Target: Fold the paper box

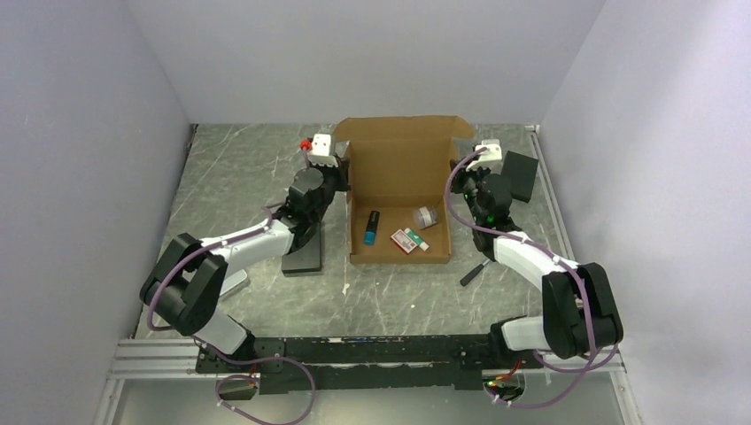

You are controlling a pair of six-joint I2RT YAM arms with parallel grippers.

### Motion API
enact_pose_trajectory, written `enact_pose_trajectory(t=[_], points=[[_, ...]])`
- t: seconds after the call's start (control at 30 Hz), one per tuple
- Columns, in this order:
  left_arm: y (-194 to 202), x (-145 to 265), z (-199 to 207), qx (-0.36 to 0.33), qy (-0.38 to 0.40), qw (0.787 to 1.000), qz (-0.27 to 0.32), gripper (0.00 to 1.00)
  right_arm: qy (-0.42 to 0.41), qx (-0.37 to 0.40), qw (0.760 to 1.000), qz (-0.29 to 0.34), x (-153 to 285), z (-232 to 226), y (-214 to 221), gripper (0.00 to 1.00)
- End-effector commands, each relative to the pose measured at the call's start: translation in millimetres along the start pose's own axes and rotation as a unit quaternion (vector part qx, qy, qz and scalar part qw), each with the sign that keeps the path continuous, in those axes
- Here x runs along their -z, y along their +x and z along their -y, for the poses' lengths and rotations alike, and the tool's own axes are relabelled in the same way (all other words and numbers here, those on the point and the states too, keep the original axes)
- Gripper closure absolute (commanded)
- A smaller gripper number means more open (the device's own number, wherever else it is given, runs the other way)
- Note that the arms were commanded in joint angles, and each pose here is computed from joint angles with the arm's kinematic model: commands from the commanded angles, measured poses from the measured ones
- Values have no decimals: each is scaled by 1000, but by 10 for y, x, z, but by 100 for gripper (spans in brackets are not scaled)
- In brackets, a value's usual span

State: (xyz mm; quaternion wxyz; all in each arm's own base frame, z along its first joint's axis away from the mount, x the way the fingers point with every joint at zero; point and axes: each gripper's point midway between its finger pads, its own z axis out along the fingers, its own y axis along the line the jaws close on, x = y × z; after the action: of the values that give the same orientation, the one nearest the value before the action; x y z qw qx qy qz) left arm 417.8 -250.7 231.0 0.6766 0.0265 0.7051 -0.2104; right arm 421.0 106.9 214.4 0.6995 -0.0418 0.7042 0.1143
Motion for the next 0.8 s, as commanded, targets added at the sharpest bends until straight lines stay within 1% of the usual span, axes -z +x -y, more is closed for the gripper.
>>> enact_pose_trajectory(t=[0.0, 0.1, 0.27, 0.5, 0.77], points=[[221, 165, 146, 12, 14, 999, -46, 100, -32, -5, 999, 2, 110, -190, -62, 95], [244, 203, 162, 12, 11, 999, -48, 100, -36, 1, 999, -1, 162, -202, -59, 93], [197, 197, 161, 19, -5, 998, -52, 100, -31, 6, 999, -2, 178, -178, -60, 94], [62, 110, 183, 33, -40, 995, -83, 100, -32, 7, 999, -2, 170, -183, -58, 93], [93, 50, 222, 29, -50, 992, -114, 100, -33, 8, 999, -6, 150, -188, -33, 93]])
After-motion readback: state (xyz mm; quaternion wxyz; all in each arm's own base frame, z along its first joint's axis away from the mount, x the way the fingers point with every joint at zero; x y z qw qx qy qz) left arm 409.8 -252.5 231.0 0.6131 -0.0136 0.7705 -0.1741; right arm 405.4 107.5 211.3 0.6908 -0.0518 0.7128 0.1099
